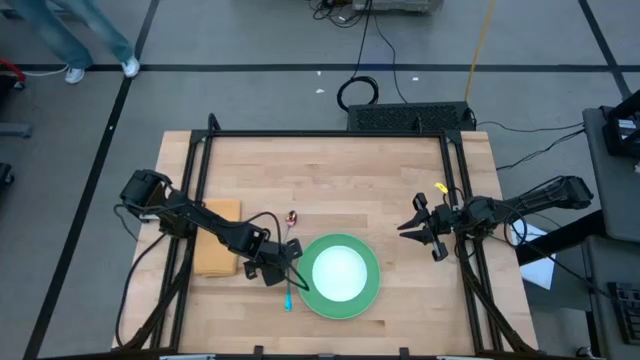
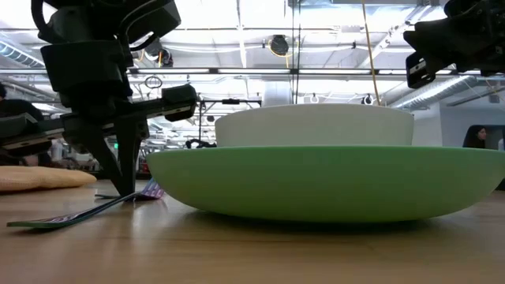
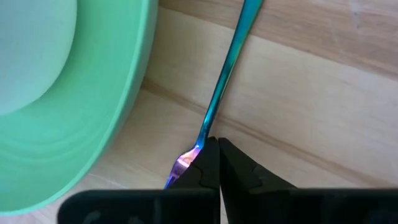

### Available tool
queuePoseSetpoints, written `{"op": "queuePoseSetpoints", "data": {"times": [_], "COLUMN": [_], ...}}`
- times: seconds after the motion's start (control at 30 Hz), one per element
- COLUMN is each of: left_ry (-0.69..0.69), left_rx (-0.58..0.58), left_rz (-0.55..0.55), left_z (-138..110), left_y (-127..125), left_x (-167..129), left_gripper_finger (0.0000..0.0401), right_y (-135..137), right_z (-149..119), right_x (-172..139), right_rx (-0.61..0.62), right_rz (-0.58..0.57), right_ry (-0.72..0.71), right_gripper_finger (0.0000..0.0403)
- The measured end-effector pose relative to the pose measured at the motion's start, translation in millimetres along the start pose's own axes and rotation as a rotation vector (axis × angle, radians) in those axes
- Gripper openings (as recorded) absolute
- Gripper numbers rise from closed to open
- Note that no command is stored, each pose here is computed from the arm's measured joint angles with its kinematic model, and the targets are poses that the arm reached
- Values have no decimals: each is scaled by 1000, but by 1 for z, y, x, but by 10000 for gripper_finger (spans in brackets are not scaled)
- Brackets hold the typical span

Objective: Set table place
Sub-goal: Put the violet fork to the left of the green plate

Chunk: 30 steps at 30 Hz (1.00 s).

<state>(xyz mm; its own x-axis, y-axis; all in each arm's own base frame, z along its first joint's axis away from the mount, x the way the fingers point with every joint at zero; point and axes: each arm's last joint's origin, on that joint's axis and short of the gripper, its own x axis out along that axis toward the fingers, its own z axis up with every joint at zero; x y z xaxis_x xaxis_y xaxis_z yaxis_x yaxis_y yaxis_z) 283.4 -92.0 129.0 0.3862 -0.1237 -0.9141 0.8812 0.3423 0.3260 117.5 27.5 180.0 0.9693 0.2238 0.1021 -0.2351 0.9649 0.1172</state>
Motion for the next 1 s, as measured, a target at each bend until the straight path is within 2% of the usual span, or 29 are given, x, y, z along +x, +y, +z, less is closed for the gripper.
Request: {"op": "queuePoseSetpoints", "data": {"times": [0.77, 1.0], "left_ry": [-1, 9], "left_rx": [-20, -79], "left_rz": [39, 39], "left_z": [1, 0], "left_y": [3, 3], "left_x": [1, 1], "left_gripper_finger": [0, 0], "right_y": [0, 0], "right_z": [0, 0], "right_x": [0, 0], "right_rx": [1, 1], "right_rz": [0, -1], "right_ry": [0, 2], "right_gripper_finger": [66, 66]}}
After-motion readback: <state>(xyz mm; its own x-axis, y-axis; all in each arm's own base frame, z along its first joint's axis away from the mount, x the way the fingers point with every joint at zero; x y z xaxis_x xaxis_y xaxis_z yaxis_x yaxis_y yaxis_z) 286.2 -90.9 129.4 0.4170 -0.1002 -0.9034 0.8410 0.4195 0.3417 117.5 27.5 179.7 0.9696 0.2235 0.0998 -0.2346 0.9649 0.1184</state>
